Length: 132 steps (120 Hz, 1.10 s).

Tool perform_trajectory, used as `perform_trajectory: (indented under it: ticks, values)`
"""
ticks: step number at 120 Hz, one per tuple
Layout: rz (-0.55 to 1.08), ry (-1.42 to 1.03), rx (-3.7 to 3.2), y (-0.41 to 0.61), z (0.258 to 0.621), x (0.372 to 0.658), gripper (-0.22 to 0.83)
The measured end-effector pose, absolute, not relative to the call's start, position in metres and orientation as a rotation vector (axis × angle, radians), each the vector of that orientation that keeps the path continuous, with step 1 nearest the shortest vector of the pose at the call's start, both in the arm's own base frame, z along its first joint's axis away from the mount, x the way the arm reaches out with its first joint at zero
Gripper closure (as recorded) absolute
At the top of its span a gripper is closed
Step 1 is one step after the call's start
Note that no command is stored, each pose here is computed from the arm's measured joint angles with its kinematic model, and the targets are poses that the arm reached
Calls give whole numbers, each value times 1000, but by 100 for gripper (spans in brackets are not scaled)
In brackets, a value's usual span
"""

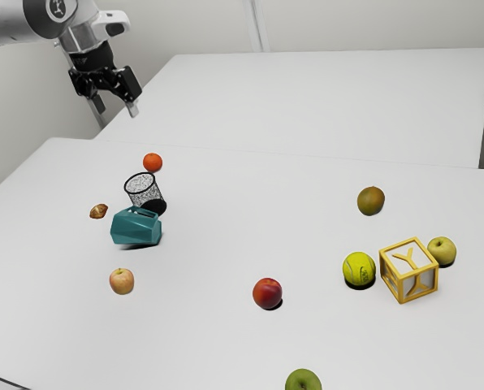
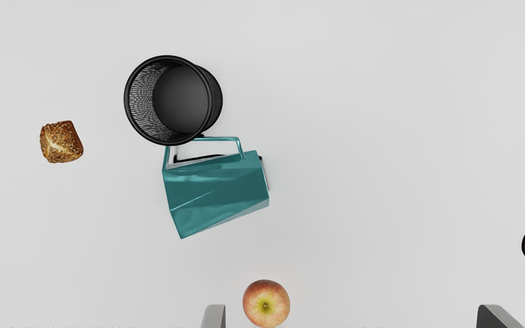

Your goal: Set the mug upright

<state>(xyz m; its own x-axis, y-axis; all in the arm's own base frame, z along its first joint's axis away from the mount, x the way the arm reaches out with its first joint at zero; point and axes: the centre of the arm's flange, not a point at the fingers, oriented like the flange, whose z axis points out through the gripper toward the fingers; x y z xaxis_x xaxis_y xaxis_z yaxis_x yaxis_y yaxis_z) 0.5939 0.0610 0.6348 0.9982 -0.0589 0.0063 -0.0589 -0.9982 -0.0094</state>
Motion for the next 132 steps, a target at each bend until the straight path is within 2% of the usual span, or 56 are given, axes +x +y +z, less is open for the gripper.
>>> perform_trajectory:
  ticks: [47, 71, 92, 121, 132]
  values:
    - [33, 82, -3137, 64, 628, 588, 0]
    - [44, -129, -3297, 145, 610, 573, 0]
    - [53, -210, -3510, 189, 569, 563, 0]
    - [67, -355, -3728, 260, 465, 558, 0]
    - [39, -339, -3782, 272, 439, 561, 0]
